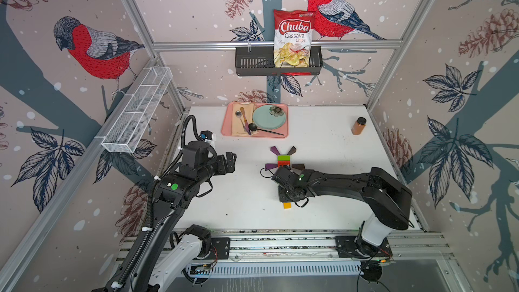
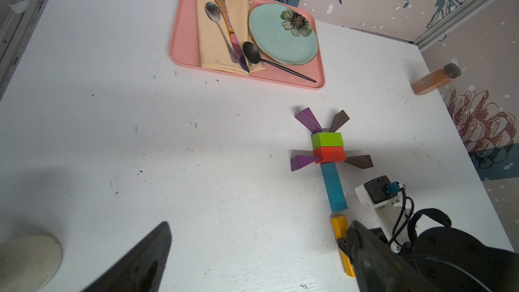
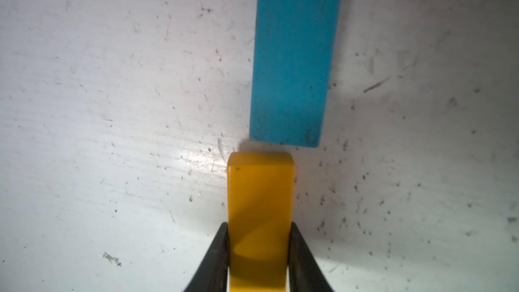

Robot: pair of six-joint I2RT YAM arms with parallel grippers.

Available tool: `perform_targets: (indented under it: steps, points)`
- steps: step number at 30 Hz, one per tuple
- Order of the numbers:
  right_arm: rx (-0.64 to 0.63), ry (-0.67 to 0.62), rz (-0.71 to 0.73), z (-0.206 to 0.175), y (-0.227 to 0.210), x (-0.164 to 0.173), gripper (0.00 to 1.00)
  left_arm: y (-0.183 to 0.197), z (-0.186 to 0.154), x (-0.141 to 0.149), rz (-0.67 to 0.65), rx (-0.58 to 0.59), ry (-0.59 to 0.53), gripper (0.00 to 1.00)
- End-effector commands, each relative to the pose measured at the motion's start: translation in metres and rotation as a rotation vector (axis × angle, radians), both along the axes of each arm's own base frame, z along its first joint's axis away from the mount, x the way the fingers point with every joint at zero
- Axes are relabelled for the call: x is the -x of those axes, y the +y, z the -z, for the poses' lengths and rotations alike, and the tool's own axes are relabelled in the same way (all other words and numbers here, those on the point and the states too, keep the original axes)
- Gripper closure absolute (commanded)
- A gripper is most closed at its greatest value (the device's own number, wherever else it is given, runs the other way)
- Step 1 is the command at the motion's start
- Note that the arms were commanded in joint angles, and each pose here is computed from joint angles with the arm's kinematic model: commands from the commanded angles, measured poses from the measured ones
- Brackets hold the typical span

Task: Assemble a small pinwheel with building blocks
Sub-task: Assemble the building block at the center of the board.

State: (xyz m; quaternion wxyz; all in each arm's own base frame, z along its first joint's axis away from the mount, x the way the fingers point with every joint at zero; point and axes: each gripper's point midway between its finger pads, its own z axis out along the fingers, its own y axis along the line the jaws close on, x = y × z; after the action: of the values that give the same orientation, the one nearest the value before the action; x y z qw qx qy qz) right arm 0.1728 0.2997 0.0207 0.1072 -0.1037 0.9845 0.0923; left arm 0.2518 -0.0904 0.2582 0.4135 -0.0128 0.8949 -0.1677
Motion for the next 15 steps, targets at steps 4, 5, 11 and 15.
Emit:
perform_targets:
  steps: [4,5,11,15]
  points:
    - [0.091,0.035,0.048,0.0053,-0.0177,0.0059,0.72,0.0053,-0.0007,0.0012,-0.017,-0.015,-0.002,0.03]
    - [0.101,0.033,0.058,0.0048,-0.0197,0.0053,0.72,0.0052,-0.0001,0.0015,-0.017,-0.016,-0.001,0.03]
    - [0.096,0.016,0.069,-0.0005,-0.0177,0.0031,0.71,0.0045,-0.0002,0.0016,-0.011,-0.012,-0.006,0.03]
    - [0.098,0.011,0.064,-0.0007,-0.0149,0.0011,0.7,0.0045,-0.0001,0.0016,-0.008,-0.015,-0.009,0.03]
